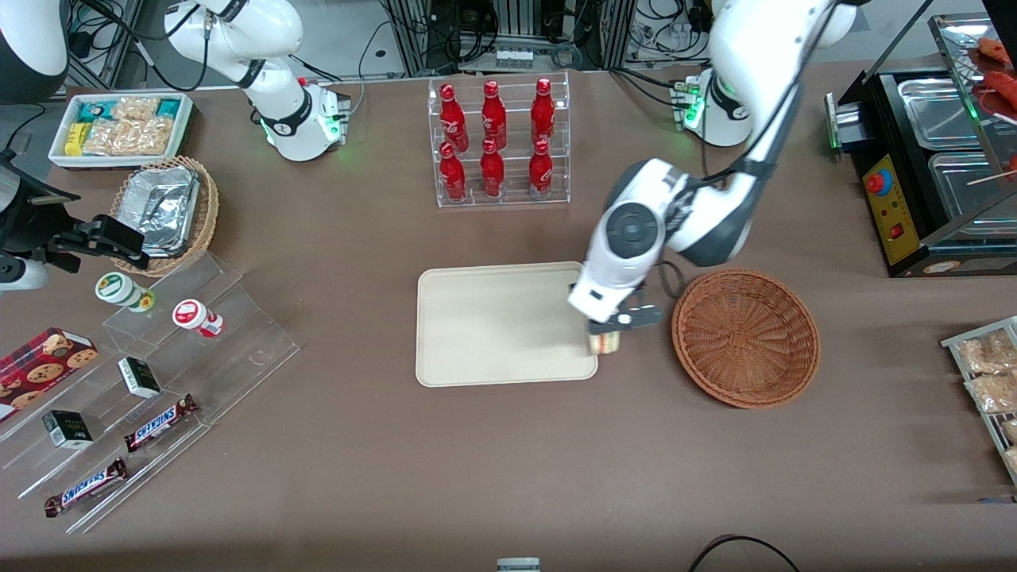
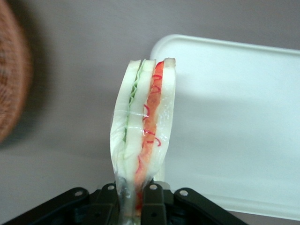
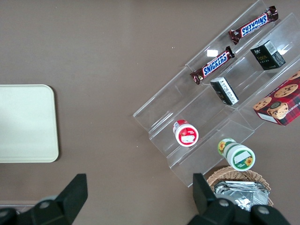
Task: Place sandwich from basket to tray
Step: 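Lift the sandwich and carry it over the cream tray, then lower the sandwich onto the tray and open the left gripper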
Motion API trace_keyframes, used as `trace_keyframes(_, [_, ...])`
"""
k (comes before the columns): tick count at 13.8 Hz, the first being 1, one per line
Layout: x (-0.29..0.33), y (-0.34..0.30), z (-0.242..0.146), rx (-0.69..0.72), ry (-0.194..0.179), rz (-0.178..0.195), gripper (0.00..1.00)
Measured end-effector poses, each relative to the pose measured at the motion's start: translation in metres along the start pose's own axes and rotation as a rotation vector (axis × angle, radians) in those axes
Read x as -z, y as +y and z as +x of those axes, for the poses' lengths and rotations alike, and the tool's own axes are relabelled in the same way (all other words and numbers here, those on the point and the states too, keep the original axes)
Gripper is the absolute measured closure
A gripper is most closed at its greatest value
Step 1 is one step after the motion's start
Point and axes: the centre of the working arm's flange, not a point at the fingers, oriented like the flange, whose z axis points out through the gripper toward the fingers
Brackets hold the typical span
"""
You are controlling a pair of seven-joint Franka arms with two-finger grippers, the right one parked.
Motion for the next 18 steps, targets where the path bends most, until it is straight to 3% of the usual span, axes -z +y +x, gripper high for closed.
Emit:
trace_keyframes(6, [-0.043,0.104,-0.041,-0.043,-0.032,0.019,0.84])
trace_keyframes(10, [-0.062,0.145,-0.045,-0.023,-0.054,0.035,0.84])
trace_keyframes(18, [-0.067,0.159,-0.037,0.003,-0.048,0.032,0.84])
